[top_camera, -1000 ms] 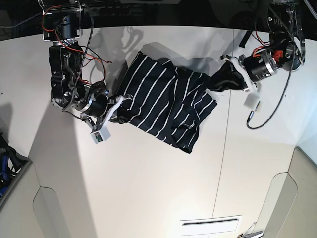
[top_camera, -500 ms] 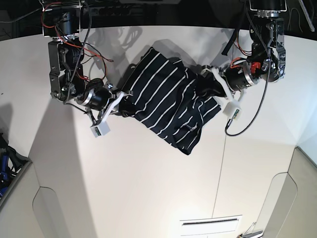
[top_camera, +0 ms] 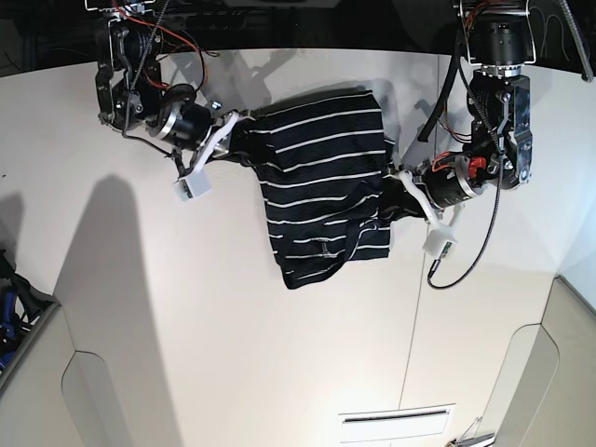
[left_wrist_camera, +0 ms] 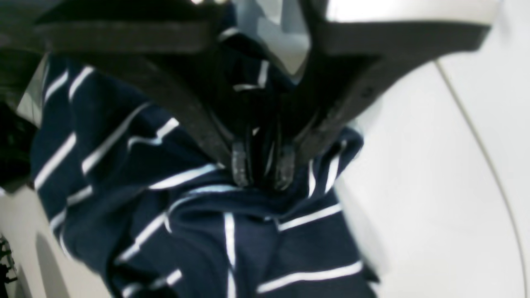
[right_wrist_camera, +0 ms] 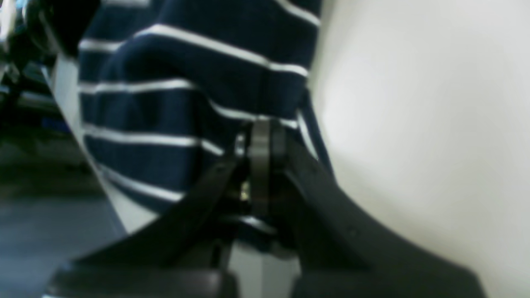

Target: Fold the T-shirt properly

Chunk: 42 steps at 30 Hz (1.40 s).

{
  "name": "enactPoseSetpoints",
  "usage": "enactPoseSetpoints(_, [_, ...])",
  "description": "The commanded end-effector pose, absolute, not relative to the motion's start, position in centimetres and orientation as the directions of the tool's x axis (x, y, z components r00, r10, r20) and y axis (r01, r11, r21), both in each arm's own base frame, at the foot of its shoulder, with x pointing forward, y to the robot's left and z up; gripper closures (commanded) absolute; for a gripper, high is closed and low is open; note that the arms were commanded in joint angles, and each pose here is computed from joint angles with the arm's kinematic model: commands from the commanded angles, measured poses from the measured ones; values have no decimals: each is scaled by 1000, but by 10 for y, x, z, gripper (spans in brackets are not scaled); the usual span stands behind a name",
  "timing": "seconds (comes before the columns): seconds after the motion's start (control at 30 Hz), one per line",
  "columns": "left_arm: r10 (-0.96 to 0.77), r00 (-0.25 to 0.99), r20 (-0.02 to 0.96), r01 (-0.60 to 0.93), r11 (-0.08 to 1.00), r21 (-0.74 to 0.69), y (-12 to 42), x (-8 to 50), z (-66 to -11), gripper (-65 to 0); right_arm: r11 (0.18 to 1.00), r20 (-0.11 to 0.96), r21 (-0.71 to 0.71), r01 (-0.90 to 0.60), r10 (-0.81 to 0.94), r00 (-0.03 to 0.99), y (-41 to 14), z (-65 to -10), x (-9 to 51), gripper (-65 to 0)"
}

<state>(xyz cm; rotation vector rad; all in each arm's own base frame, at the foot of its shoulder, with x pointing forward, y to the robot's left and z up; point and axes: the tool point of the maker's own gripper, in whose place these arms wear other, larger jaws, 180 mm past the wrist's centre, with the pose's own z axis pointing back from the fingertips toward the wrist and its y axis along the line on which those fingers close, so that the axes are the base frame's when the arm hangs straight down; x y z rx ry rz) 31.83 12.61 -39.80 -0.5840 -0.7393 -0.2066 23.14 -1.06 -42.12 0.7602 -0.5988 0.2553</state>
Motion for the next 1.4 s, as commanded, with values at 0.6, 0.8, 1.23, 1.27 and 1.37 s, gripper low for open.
enactPoseSetpoints(0.6, [28, 653, 757, 377, 855, -357, 188, 268, -330, -95, 776, 659, 370, -511, 169, 733, -69, -378, 209, 0])
enactPoseSetpoints(0.8, [38, 750, 660, 287, 881, -376, 208, 192, -347, -95, 770, 577, 365, -524, 254, 776, -90, -388, 155, 0])
enactPoseSetpoints(1.23, [19, 969, 248, 78, 922, -379, 219, 10, -404, -95, 679, 237, 456, -575, 530, 814, -135, -415, 19, 0])
enactPoseSetpoints(1.27, [22, 974, 226, 64, 929, -366, 220, 0, -408, -95, 665, 211, 468, -583, 556, 804, -137, -416, 8, 0])
enactPoseSetpoints(1.37, [2, 988, 156, 52, 939, -341, 218, -26, -425, -95, 633, 142, 495, -596, 618, 774, -144, -422, -15, 0])
